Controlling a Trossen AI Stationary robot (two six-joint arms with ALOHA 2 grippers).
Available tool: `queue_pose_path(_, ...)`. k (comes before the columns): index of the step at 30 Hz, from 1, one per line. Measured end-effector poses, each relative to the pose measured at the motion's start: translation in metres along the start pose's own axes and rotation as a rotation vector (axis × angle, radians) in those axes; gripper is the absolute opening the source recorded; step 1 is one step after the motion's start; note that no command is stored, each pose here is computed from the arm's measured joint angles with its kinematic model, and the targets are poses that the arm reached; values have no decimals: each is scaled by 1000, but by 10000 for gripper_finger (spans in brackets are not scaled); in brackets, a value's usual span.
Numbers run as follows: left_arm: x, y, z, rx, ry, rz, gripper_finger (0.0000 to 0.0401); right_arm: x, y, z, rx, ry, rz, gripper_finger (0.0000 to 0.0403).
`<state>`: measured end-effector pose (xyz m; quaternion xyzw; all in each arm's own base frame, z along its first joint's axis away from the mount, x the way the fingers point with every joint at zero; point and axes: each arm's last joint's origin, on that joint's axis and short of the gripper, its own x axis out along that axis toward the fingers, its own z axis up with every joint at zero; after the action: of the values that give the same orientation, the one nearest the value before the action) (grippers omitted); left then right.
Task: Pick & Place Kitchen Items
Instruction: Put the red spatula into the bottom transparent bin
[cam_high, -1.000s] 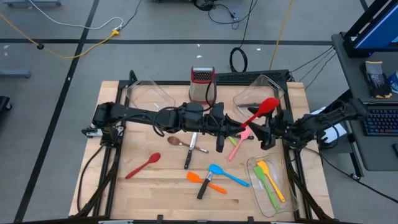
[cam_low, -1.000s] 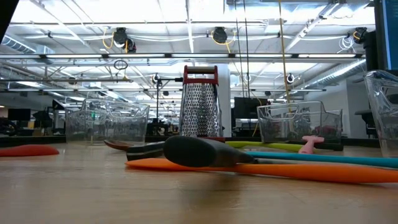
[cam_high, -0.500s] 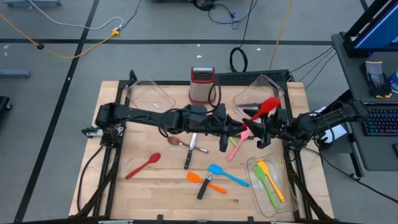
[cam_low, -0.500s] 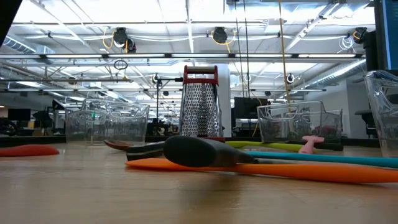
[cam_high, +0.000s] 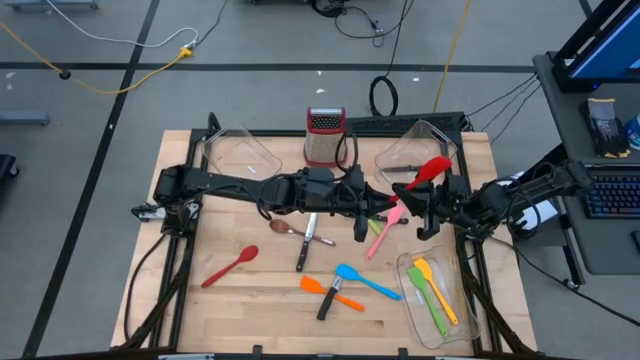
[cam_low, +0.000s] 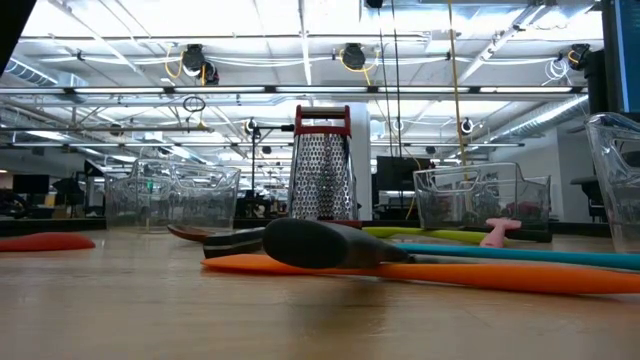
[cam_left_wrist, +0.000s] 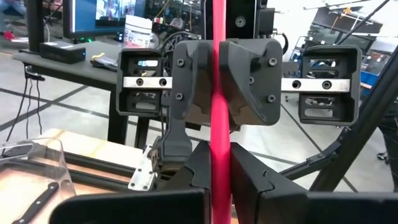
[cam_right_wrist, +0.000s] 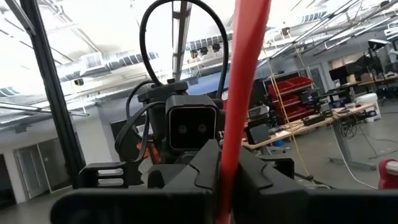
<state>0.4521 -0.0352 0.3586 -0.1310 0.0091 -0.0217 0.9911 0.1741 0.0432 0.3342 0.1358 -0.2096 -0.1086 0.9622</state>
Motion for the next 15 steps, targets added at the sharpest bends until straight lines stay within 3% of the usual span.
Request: queue_pose_path(15, -1, 6, -15, -48, 147, 91, 117, -1, -3, -1, -43, 19, -58, 7)
